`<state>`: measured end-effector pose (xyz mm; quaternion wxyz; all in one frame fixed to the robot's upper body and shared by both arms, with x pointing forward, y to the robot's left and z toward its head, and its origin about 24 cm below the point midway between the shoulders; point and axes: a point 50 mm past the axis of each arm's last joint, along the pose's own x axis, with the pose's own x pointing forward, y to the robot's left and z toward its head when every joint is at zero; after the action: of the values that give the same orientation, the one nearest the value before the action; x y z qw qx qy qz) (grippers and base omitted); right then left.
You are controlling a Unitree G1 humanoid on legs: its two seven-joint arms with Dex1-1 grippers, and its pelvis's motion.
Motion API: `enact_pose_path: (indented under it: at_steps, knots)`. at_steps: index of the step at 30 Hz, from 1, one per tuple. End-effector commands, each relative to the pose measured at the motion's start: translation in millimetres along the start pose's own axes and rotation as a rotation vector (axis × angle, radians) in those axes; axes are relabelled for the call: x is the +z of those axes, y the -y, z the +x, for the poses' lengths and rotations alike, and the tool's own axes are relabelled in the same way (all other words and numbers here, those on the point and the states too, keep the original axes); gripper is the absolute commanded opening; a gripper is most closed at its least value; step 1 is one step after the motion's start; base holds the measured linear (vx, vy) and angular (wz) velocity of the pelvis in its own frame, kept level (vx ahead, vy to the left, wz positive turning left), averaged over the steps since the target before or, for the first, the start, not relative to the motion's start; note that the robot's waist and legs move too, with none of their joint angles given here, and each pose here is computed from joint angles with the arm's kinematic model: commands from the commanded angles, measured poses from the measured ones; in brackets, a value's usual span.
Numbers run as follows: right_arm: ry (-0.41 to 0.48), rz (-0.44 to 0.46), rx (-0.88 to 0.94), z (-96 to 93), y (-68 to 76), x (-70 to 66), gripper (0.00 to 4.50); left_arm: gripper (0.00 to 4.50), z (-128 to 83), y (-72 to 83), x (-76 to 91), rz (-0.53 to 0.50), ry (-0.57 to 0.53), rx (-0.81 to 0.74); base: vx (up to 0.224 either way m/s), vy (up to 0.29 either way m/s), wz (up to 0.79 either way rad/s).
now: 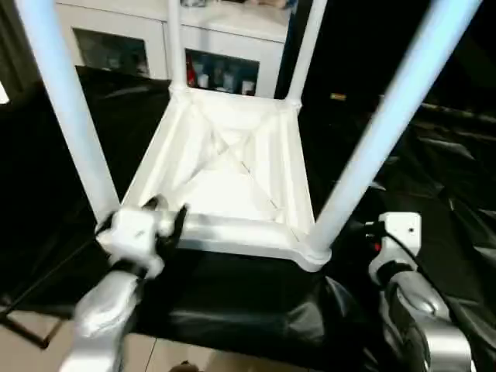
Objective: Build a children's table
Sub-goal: Rotate leg to tighten
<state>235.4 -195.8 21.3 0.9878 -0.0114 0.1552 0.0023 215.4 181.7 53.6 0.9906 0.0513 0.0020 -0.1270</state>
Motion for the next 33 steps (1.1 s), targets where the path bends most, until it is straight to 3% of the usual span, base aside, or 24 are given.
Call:
enact_pose_path:
  at_steps: [1,2,3,4,6,9,11,13,18,23,25,28,33]
  knots:
    - [0.032,-0.004,-0.02,-6.1,11.7,3.6,4.5,2.83,-6.9,6.2,3.8,-0.036,0.034,-0.041,0.0,0.0,0.0]
    - [0.032,-0.004,-0.02,-6.1,11.7,3.6,4.5,2.83,-6.9,6.2,3.8,-0.036,0.034,-0.041,0.0,0.0,0.0]
    - [0.07,0.03,0.017,-18.5,20.8,2.1,4.5,2.83,-27.7,5.0,-4.6,-0.049,0.017,-0.023,0.0,0.0,0.0]
    - [0.077,0.035,0.022,-21.1,23.0,1.9,4.5,2.83,-31.7,5.1,-5.8,-0.052,0.015,-0.021,0.0,0.0,0.0]
    - [0.103,0.047,0.041,-33.2,34.9,0.9,4.5,3.13,-47.7,6.4,-7.3,-0.092,0.036,0.007,0.0,0.0,0.0]
    - [0.111,0.042,0.048,-38.1,40.7,0.5,4.5,3.33,-53.8,6.7,-5.9,-0.134,0.065,0.038,-0.003,-0.019,-0.02]
    - [0.098,0.012,0.324,-49.5,27.6,2.6,4.5,3.47,-60.2,-5.8,-0.6,-0.099,0.137,0.234,0.0,0.0,0.0]
    - [0.083,-0.005,0.464,-55.7,21.8,2.9,4.5,3.65,-63.7,-16.7,3.3,-0.072,0.186,0.367,0.0,0.0,0.0]
    - [0.094,-0.024,0.51,-55.7,25.6,8.0,4.5,4.04,-64.1,-21.5,6.1,-0.041,0.197,0.398,0.0,0.0,0.0]
    - [0.149,-0.065,0.49,-45.3,26.0,20.5,4.5,4.48,-68.2,-39.7,9.4,0.01,0.205,0.468,0.034,0.004,-0.01]
    - [0.173,-0.046,0.475,-39.5,23.3,23.4,4.5,4.48,-65.3,-43.0,8.2,0.01,0.193,0.445,0.0,0.0,0.0]
    - [0.191,-0.019,0.536,-31.0,7.0,26.1,4.5,4.48,-49.3,-51.1,5.6,0.037,0.155,0.386,0.0,0.0,0.0]
    - [0.195,-0.017,0.566,-26.5,-0.1,26.6,4.5,4.48,-32.5,-62.7,1.4,0.037,0.102,0.352,0.0,0.0,0.0]
